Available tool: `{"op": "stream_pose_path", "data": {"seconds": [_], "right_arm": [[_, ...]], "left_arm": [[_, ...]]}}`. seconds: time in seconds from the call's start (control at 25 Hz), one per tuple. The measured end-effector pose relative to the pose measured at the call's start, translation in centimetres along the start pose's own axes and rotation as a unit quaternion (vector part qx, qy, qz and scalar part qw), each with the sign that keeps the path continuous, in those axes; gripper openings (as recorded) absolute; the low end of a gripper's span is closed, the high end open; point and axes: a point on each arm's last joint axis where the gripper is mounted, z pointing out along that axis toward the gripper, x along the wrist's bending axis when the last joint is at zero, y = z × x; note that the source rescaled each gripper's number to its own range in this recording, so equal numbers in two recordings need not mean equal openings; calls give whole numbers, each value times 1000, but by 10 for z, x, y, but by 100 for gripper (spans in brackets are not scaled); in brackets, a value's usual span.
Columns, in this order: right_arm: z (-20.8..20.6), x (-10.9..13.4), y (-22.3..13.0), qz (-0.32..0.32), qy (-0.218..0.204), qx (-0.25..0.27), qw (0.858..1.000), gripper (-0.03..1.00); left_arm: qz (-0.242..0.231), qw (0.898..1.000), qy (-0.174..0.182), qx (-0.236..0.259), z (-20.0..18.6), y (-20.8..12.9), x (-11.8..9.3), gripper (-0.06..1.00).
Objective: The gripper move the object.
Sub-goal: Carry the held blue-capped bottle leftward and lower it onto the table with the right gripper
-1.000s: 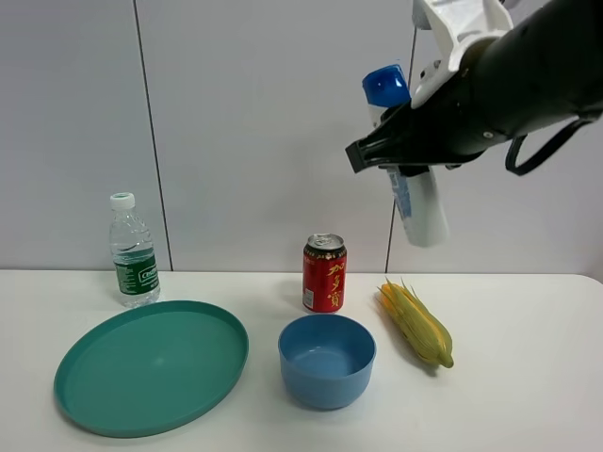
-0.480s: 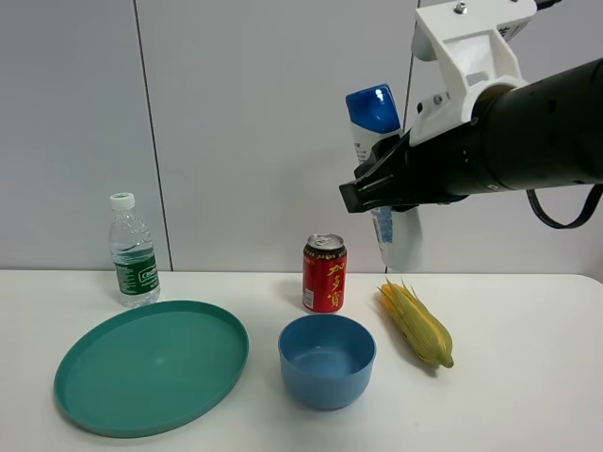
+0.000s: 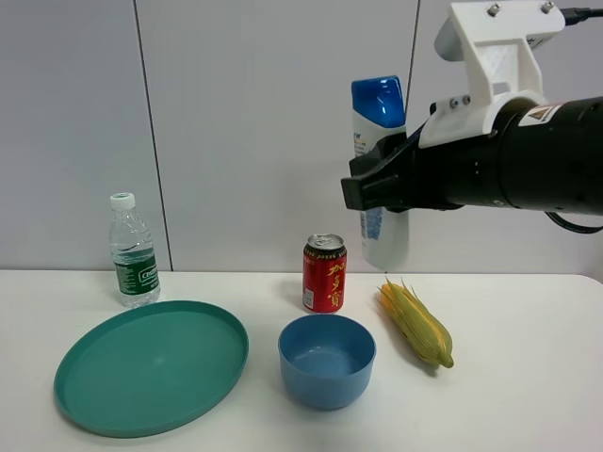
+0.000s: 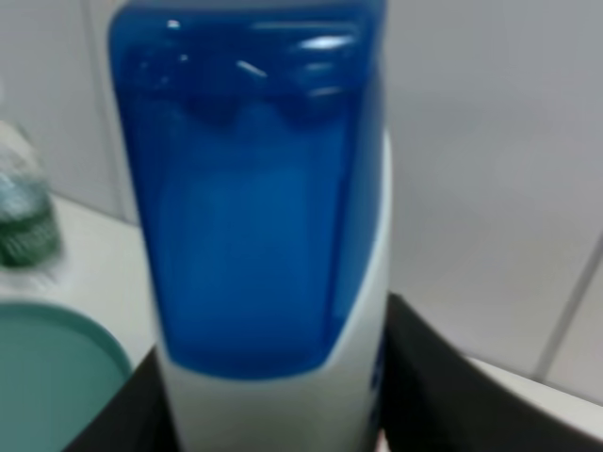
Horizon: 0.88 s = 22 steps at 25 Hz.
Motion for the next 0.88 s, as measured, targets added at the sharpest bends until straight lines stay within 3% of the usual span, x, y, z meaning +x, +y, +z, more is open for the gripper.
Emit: {"op": "stream_pose_path", "data": {"seconds": [0.16,0.4,0.88], "right_arm": [[3,-14,-3,71,35,14,997,0],[4,-49,-14,113,7,60,992,0],[3,-49,-22,9,14,101,995,0]], "left_arm": [[0,1000,0,0,0,0,0,100],[0,1000,0,0,0,0,0,100],[0,1000,0,0,0,0,0,100]]}}
